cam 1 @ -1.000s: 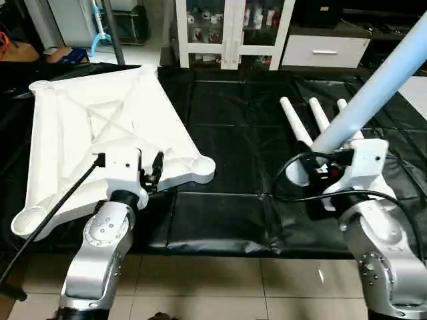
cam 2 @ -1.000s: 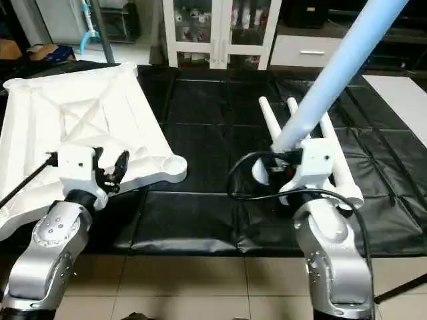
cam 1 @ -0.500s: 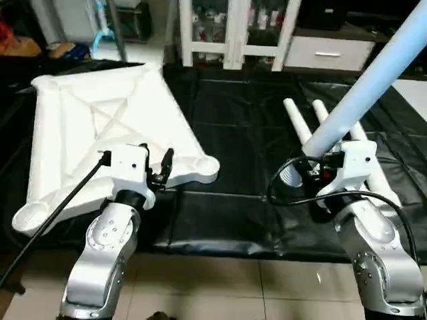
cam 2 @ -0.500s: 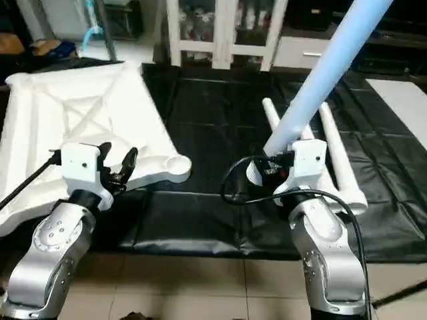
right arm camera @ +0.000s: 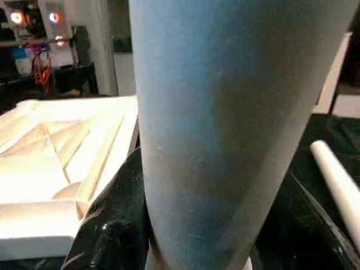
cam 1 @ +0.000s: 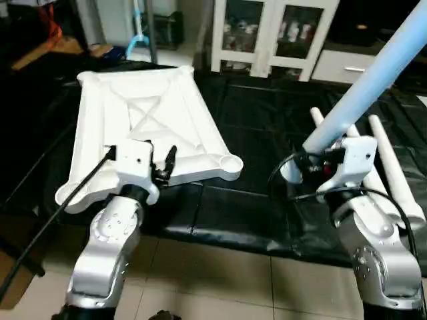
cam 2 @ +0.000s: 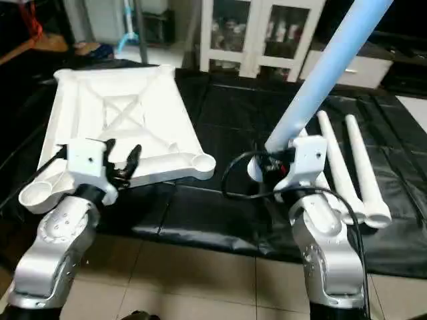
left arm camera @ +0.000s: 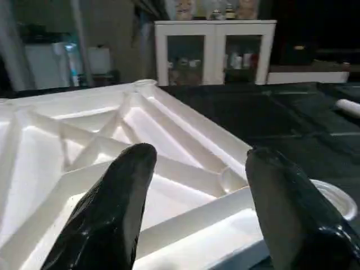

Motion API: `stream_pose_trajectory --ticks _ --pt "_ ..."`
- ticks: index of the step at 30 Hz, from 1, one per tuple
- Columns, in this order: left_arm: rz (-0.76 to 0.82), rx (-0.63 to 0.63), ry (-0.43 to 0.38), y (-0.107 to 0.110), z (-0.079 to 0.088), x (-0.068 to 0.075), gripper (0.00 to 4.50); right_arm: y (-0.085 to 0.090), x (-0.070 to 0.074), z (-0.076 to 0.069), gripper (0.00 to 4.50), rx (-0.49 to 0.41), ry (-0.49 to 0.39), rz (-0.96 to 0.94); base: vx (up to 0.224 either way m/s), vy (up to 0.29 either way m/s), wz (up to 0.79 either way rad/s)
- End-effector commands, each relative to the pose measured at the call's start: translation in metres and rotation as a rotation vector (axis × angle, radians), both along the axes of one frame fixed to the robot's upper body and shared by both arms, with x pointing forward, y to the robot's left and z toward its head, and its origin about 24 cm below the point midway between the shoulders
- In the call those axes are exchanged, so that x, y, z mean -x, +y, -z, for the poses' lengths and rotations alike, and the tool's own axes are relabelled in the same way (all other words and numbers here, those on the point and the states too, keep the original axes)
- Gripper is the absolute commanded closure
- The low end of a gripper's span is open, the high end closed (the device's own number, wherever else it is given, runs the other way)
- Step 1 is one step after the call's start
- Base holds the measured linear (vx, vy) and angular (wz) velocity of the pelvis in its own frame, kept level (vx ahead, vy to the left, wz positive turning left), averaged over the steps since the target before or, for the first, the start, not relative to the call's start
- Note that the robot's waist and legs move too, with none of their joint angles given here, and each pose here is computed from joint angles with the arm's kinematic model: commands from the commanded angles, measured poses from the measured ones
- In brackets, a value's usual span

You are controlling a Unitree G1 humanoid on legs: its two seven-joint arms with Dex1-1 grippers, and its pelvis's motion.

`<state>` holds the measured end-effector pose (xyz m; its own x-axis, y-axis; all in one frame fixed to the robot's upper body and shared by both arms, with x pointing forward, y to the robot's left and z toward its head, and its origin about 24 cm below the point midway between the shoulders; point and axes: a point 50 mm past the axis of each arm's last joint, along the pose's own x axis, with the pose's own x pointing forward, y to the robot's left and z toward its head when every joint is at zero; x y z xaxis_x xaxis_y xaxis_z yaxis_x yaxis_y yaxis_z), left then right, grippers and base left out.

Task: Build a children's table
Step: Pick table leg

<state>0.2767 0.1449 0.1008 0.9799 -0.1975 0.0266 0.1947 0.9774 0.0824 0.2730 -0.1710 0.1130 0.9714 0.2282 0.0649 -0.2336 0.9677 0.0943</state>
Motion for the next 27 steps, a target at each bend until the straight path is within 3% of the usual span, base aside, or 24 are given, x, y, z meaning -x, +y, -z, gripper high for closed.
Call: stream_pose_trajectory --ticks 1,14,27 --pt "0.022 -0.001 -0.003 -0.0032 -0.0016 -0.0028 1.57 -0.006 -0.0019 -0.0048 2.63 -0.015 -0.02 0.031 0.0 0.0 0.0" --pt "0.008 0.001 -0.009 0.0027 -0.0056 -0.0074 1.57 -0.0014 -0.0002 0.0028 2.63 0.0 0.013 0.029 0.002 0.004 -0.03" --pt "0.0 -0.005 -0.004 0.0049 -0.0054 -0.0082 1.57 0.0 -0.0011 0.0028 2.63 -0.003 0.017 0.011 0.137 -0.001 -0.04"
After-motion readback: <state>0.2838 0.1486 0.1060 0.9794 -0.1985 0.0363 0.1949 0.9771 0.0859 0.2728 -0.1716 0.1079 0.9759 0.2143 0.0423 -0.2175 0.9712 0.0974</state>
